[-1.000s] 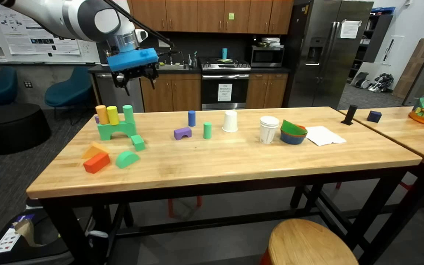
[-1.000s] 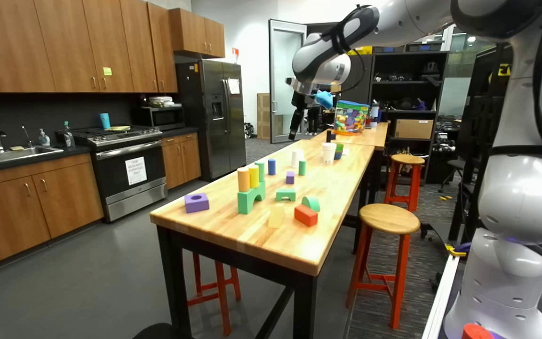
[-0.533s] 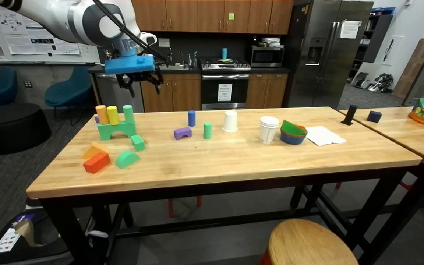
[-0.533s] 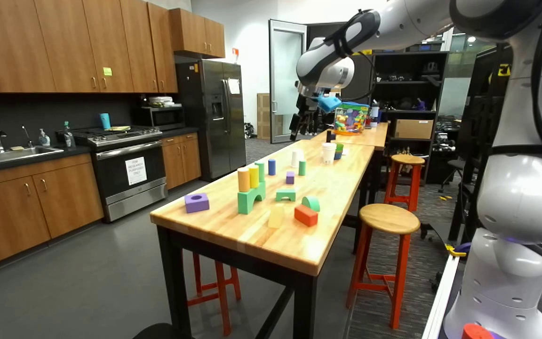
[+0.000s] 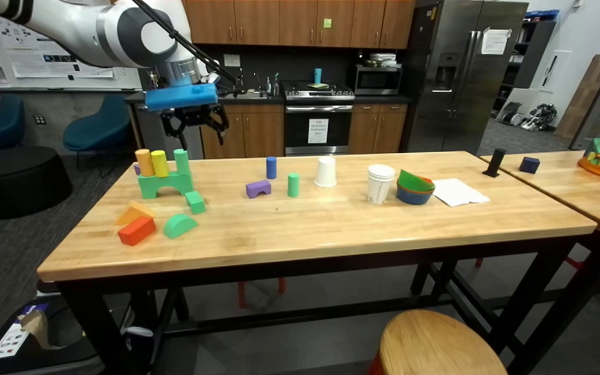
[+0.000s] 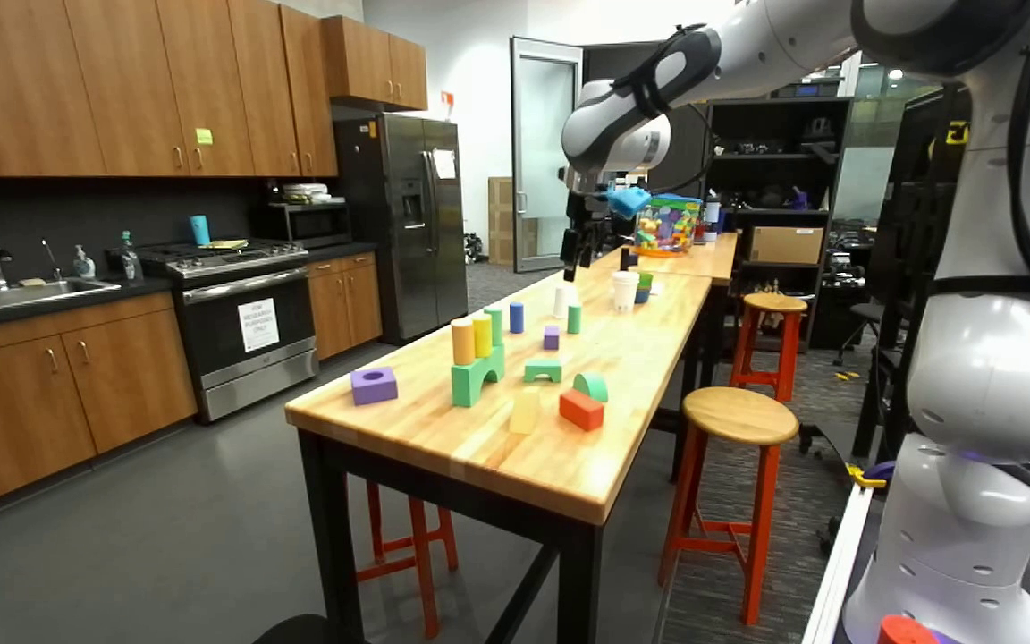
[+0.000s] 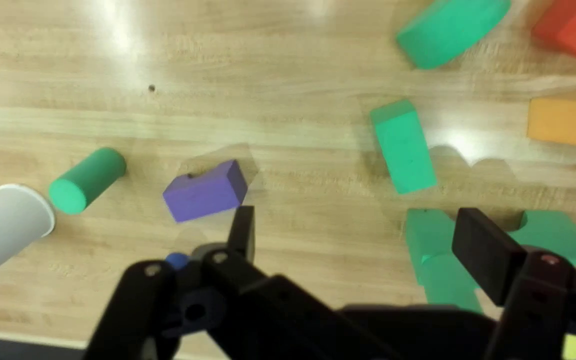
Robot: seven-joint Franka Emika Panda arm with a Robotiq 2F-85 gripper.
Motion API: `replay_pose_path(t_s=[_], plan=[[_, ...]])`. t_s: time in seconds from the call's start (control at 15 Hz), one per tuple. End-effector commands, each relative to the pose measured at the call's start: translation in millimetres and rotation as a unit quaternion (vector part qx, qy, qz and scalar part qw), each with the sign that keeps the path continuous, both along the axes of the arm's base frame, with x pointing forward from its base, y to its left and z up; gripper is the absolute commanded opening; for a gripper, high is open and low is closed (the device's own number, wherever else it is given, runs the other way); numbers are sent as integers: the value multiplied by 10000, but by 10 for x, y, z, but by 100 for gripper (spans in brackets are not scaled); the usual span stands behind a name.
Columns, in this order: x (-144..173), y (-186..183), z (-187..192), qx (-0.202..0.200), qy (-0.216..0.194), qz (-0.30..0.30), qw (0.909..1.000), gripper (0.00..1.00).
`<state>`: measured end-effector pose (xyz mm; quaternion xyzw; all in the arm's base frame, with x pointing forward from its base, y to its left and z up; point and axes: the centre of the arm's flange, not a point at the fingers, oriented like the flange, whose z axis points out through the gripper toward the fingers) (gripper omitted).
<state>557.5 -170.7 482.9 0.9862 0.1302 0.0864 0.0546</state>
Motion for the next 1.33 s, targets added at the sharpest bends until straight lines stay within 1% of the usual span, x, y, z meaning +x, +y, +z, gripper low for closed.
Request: replay_pose_path(t_s=[0.0,0.07,0.13,0.2,0.53,0.67,0.73,0.87,1.0,1.2,1.27], plan=[[-162,56,-126,119,1017,248,9944,100],[-219,69,-155,180,1244,247,9918,100],[-278,72,-183,211,1363,160,9903,100],[-214,71,-221,218,1133,129,9932,100],[-222,72,-232,227,1172,124,9928,100],[-223,116,-168,357,1010,98,9942,100],[-252,131,-147,475,1004,92,9938,100],[-406,151,-99,737,1112,230,9908,100],[-548,164,-68,857,1219,358,9882,100],[-743,159,-44,886,1398,409,9854,100],[-795,162,-38,827,1437,389,9854,100]])
